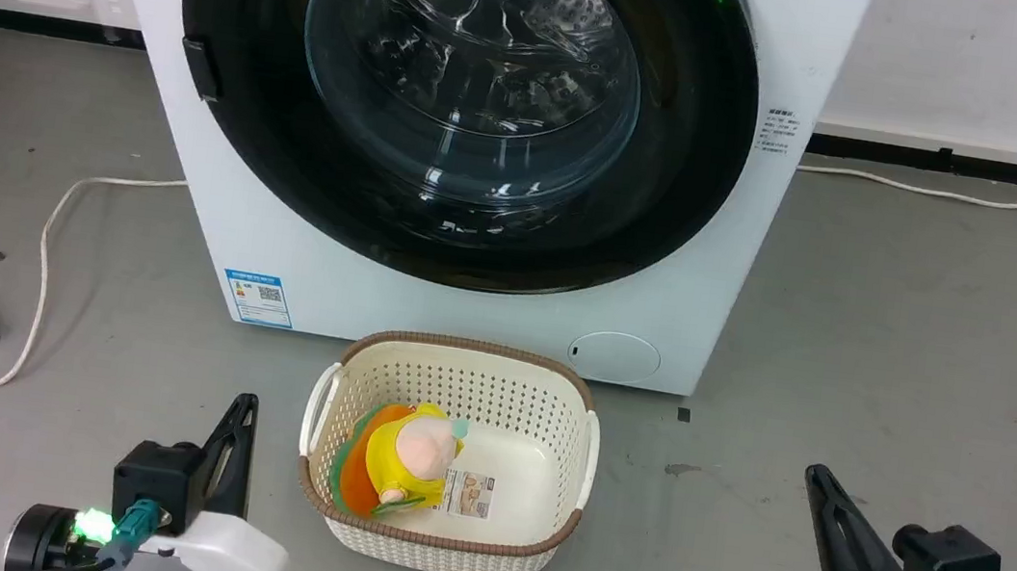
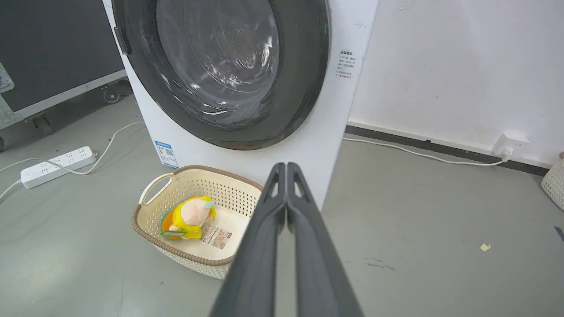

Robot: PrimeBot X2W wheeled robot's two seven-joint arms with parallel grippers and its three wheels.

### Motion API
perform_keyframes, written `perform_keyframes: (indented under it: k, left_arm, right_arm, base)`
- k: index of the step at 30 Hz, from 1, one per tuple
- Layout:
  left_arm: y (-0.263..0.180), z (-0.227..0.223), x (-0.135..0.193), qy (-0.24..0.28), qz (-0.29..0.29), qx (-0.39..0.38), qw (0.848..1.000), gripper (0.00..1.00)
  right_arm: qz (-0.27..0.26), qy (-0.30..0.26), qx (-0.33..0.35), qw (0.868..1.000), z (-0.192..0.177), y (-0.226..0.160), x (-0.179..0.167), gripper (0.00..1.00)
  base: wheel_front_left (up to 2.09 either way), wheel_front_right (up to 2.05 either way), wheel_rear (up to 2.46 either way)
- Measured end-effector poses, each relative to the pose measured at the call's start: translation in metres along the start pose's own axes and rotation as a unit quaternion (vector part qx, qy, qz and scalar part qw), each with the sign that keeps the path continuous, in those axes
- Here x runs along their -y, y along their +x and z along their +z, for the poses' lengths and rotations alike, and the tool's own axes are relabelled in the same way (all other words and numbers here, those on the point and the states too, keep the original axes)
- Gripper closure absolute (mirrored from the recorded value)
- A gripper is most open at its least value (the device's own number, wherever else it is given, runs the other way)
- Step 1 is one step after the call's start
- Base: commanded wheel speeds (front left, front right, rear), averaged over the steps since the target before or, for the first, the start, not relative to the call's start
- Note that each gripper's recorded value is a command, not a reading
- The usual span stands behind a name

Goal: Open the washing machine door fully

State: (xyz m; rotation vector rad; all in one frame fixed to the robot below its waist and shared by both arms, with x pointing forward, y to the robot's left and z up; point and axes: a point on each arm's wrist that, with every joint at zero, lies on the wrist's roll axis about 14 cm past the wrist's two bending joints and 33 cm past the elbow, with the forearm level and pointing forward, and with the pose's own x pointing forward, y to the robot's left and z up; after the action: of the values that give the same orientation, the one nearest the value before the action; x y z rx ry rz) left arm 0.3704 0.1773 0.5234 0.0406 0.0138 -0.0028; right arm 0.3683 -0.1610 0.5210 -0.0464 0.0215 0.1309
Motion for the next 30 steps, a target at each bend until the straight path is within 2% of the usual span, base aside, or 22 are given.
perform_keyframes:
  k: [30]
  left_arm:
    - [0.0,0.0,-0.0001,0.003,0.0,0.0,1.0,1.0]
  right_arm:
    - [0.0,0.0,0.0,1.0,0.0,0.0,0.0,1.0]
  base:
    - [0.0,0.0,0.0]
